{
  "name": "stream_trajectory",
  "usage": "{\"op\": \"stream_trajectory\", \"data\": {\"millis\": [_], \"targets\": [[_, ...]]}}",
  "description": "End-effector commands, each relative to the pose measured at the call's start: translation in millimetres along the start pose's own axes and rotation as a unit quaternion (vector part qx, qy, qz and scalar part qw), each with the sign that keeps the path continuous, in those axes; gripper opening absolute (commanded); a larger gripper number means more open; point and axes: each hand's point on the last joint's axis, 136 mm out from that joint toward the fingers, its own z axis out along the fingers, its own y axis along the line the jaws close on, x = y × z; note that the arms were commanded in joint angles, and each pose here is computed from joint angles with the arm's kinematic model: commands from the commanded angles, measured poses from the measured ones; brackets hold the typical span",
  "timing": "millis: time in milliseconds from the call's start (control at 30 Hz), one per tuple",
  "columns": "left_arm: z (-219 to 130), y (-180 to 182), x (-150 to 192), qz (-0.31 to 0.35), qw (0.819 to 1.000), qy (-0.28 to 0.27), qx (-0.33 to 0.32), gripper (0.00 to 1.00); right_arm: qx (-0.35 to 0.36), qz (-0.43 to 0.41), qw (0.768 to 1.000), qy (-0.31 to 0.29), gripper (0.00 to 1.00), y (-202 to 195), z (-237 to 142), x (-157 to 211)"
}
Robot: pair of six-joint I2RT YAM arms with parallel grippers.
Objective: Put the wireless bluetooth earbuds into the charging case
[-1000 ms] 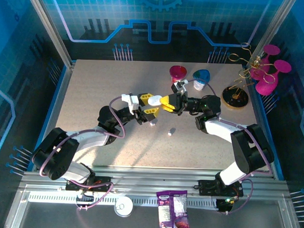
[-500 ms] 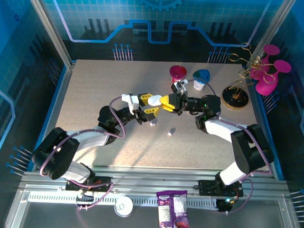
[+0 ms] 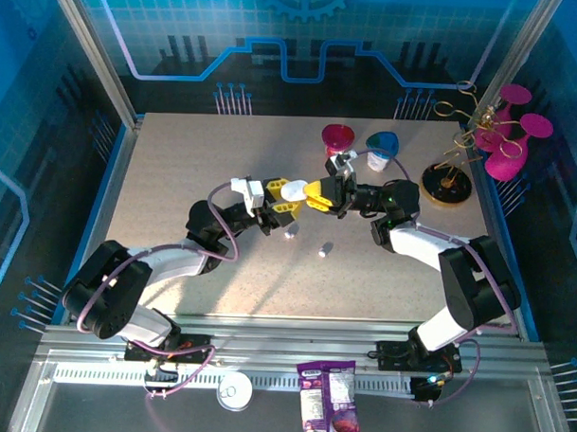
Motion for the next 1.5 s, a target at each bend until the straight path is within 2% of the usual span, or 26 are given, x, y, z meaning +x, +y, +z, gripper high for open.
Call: {"op": "stream_trajectory", "data": {"millis": [0, 133, 167, 300, 400, 567, 733, 833, 900, 1000, 1167, 1267, 1467], "targets": [[6, -15, -6, 0.014, 0.999, -0.008, 0.04, 0.37, -0.017, -0.026, 0.999, -0.016, 0.16, 17, 0, -2], [6, -15, -7, 0.01, 0.999, -0.009, 0.04, 0.32, -0.017, -0.024, 0.999, -0.017, 0.17, 17, -1, -2], [6, -15, -8, 0.009, 0.999, -0.009, 0.041, 0.31, -0.016, -0.024, 0.999, -0.018, 0.2, 16, -1, -2], [4, -12, -11, -0.009, 0.999, -0.011, 0.037, 0.29, -0.012, -0.044, 0.999, -0.03, 0.47, 13, -8, -6], [-1, -7, -9, -0.029, 0.999, -0.002, 0.03, 0.27, -0.007, -0.058, 0.997, -0.043, 0.61, 11, -15, -12], [-10, -3, -1, -0.048, 0.998, 0.043, 0.011, 0.27, 0.032, -0.081, 0.994, -0.063, 0.68, -1, -30, -23], [-21, -7, 4, -0.067, 0.993, 0.096, 0.012, 0.27, 0.099, -0.155, 0.981, -0.06, 0.73, -7, -41, -25], [-25, -16, 5, -0.076, 0.99, 0.117, 0.035, 0.27, 0.154, -0.241, 0.957, -0.041, 0.75, -7, -44, -15], [-26, -22, 6, -0.085, 0.987, 0.129, 0.053, 0.26, 0.205, -0.306, 0.929, -0.027, 0.78, -3, -44, -7], [-27, -28, 9, -0.094, 0.983, 0.138, 0.073, 0.25, 0.287, -0.391, 0.874, 0.014, 0.87, -6, -41, 9], [-26, -35, 12, -0.096, 0.98, 0.14, 0.104, 0.26, 0.301, -0.529, 0.788, 0.093, 0.92, -4, -18, 43], [-24, -39, 9, -0.098, 0.979, 0.134, 0.121, 0.26, 0.295, -0.558, 0.766, 0.125, 0.94, -1, -6, 55], [-24, -42, 8, -0.096, 0.978, 0.132, 0.134, 0.26, 0.319, -0.559, 0.75, 0.153, 0.94, -15, -1, 53]]}}
